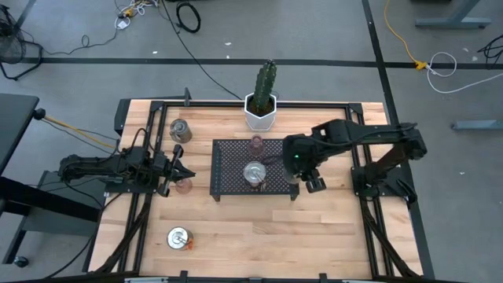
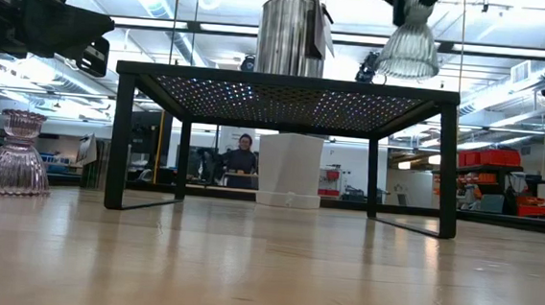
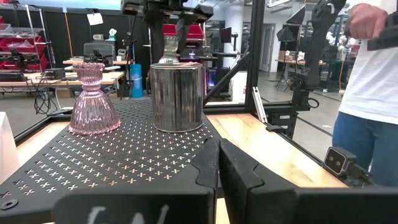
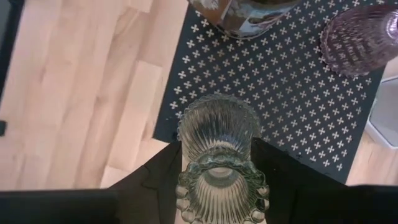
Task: Pick & Place candle stick holders
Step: Put the green glass candle holder on the shelf
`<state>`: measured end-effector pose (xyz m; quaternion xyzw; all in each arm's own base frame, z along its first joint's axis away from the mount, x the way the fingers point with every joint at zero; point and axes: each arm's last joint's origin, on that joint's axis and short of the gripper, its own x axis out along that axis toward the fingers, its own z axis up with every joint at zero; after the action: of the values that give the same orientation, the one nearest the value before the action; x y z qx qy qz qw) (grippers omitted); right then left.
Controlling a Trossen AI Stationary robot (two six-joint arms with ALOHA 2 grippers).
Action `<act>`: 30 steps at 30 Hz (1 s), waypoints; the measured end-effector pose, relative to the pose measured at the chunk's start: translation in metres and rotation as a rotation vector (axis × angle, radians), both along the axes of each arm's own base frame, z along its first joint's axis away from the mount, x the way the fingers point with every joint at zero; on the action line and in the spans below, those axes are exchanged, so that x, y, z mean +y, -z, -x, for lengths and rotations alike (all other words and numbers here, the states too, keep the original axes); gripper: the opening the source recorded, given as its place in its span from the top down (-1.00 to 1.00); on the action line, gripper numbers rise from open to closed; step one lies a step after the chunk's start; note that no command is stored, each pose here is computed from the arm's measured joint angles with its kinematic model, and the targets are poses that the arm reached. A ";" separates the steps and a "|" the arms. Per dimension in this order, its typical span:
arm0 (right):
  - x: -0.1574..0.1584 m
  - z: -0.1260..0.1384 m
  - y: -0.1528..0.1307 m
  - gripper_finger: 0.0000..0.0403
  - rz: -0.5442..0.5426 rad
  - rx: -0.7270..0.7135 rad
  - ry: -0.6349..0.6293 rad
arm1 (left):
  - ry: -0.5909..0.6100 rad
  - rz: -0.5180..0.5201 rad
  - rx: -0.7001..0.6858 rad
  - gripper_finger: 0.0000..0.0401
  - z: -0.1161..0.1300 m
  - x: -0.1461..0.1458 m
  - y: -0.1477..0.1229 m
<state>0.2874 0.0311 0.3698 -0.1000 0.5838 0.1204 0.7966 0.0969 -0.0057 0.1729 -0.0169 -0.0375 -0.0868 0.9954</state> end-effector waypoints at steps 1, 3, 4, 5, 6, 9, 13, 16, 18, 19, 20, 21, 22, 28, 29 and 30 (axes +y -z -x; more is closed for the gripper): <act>-0.001 -0.003 0.002 0.18 0.005 0.007 -0.008 | 0.000 0.000 0.000 0.91 0.000 0.000 0.000; -0.002 -0.007 0.007 0.18 0.012 0.022 -0.024 | 0.000 0.000 0.000 0.91 0.000 0.000 0.000; -0.003 -0.009 0.009 0.18 0.015 0.028 -0.030 | 0.000 0.000 0.000 0.91 0.000 0.000 0.000; -0.004 -0.011 0.011 0.18 0.018 0.031 -0.034 | 0.000 0.000 0.000 0.91 0.000 0.000 0.000; -0.004 -0.013 0.012 0.18 0.020 0.034 -0.039 | 0.000 0.000 0.000 0.91 0.000 0.000 0.000; -0.004 -0.018 0.017 0.17 0.023 0.050 -0.046 | 0.000 0.000 0.000 0.91 0.000 0.000 0.000; -0.006 -0.022 0.021 0.17 0.026 0.051 -0.044 | 0.000 0.000 0.000 0.91 0.000 0.000 0.000; -0.011 -0.024 0.022 0.17 0.025 0.044 -0.028 | 0.000 0.000 0.000 0.91 0.000 0.000 0.000; -0.018 -0.026 0.021 0.17 0.026 0.032 -0.009 | 0.000 0.000 0.000 0.91 0.000 0.000 0.000; -0.023 -0.027 0.021 0.17 0.026 0.025 0.003 | 0.000 0.000 0.000 0.91 0.000 0.000 0.000; -0.027 -0.027 0.021 0.17 0.026 0.021 0.018 | 0.000 0.000 0.000 0.91 0.000 0.000 0.000; -0.032 -0.027 0.021 0.17 0.026 0.019 0.034 | 0.000 0.000 0.001 0.91 0.000 0.000 0.000; -0.038 -0.028 0.021 0.17 0.026 0.016 0.053 | 0.000 0.000 0.000 0.91 0.000 0.000 0.000; -0.070 -0.031 0.020 0.17 0.027 -0.034 0.157 | 0.000 0.000 0.000 0.91 0.000 0.000 0.000; -0.074 -0.031 0.020 0.17 0.029 -0.038 0.171 | 0.000 0.000 0.000 0.91 0.000 0.000 0.000; -0.078 -0.032 0.021 0.17 0.031 -0.041 0.183 | 0.000 0.000 0.000 0.91 0.000 0.000 0.000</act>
<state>0.3194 -0.0470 0.3488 -0.0610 0.5759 0.0363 0.8144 0.0969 -0.0057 0.1729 -0.0169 -0.0375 -0.0870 0.9954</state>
